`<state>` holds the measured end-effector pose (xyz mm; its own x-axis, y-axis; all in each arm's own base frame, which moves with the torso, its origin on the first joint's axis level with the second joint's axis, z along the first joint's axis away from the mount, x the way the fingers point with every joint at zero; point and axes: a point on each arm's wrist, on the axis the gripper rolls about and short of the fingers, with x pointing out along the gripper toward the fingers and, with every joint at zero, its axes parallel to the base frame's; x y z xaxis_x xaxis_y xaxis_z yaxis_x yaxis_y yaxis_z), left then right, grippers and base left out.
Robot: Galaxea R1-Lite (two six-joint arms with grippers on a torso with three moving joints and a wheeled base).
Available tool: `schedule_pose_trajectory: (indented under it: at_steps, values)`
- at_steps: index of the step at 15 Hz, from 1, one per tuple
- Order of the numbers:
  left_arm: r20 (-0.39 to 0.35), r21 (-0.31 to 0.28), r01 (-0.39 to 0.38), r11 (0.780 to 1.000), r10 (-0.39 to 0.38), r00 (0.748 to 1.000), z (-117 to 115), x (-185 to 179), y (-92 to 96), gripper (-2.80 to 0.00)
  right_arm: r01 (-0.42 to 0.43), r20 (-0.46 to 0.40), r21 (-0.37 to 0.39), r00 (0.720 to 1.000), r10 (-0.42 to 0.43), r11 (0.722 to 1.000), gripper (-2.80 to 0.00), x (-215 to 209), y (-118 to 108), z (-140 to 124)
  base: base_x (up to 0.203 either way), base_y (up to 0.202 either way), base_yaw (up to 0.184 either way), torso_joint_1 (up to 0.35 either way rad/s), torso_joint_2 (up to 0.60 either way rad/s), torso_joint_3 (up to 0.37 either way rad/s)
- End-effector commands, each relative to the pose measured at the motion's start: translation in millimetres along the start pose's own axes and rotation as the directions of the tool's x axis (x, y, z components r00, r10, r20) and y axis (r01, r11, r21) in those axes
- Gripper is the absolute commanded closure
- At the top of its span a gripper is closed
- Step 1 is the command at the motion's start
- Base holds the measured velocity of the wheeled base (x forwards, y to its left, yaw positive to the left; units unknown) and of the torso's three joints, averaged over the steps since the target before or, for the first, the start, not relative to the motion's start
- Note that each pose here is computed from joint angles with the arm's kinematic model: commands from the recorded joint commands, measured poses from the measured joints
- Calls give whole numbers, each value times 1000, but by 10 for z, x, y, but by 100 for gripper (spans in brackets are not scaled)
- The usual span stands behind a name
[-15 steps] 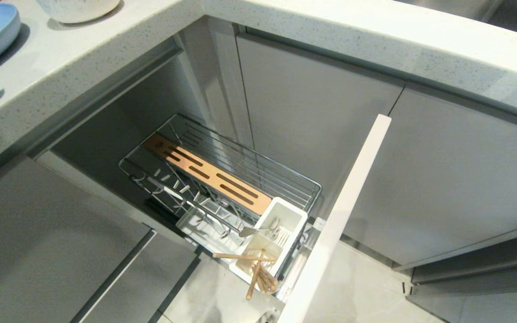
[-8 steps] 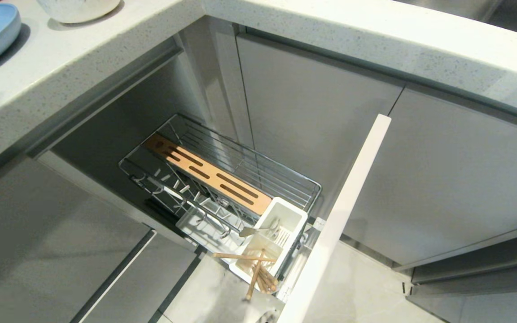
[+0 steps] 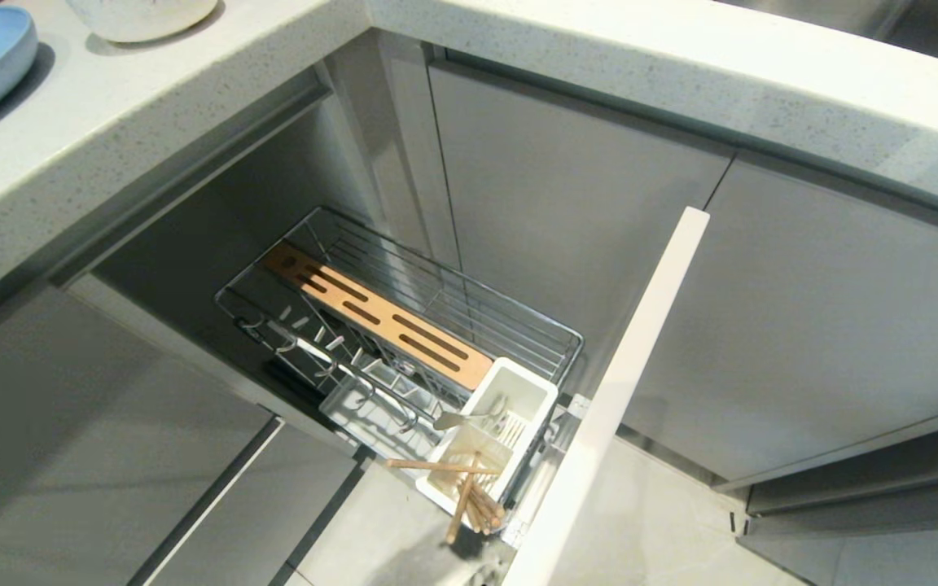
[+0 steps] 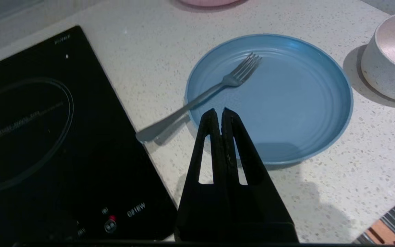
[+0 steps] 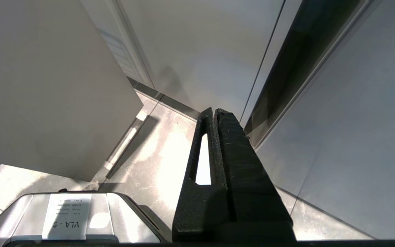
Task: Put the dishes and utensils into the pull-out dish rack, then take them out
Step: Pick up the fork and place it in the cupboard
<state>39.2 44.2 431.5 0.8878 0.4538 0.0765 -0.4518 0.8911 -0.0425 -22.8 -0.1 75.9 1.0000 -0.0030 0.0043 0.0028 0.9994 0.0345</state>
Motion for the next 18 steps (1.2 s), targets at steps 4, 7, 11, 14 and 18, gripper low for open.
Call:
schedule_pose_trajectory:
  at_steps: [4,7,11,14,18]
  values:
    - [-60,-30,109,994,-110,992,54,283,508,0,0,3,0,1000,0,1000,0,-2,0,-4,0,0,0,0,0,0]
    - [-71,-40,134,990,-136,988,71,291,647,0,0,3,1,1000,0,1000,0,-2,0,-4,0,0,0,0,0,0]
    - [-88,-77,218,973,-225,970,64,444,910,0,-1,2,0,1000,1,1000,0,-1,0,-4,0,0,0,0,0,0]
    - [-96,-99,357,929,-366,926,22,584,1067,0,0,3,-1,1000,0,1000,0,-2,0,-4,0,0,0,0,0,0]
    - [-102,-123,433,893,-445,890,-29,839,1195,0,0,2,0,1000,0,1000,0,-1,0,-4,0,0,0,0,0,0]
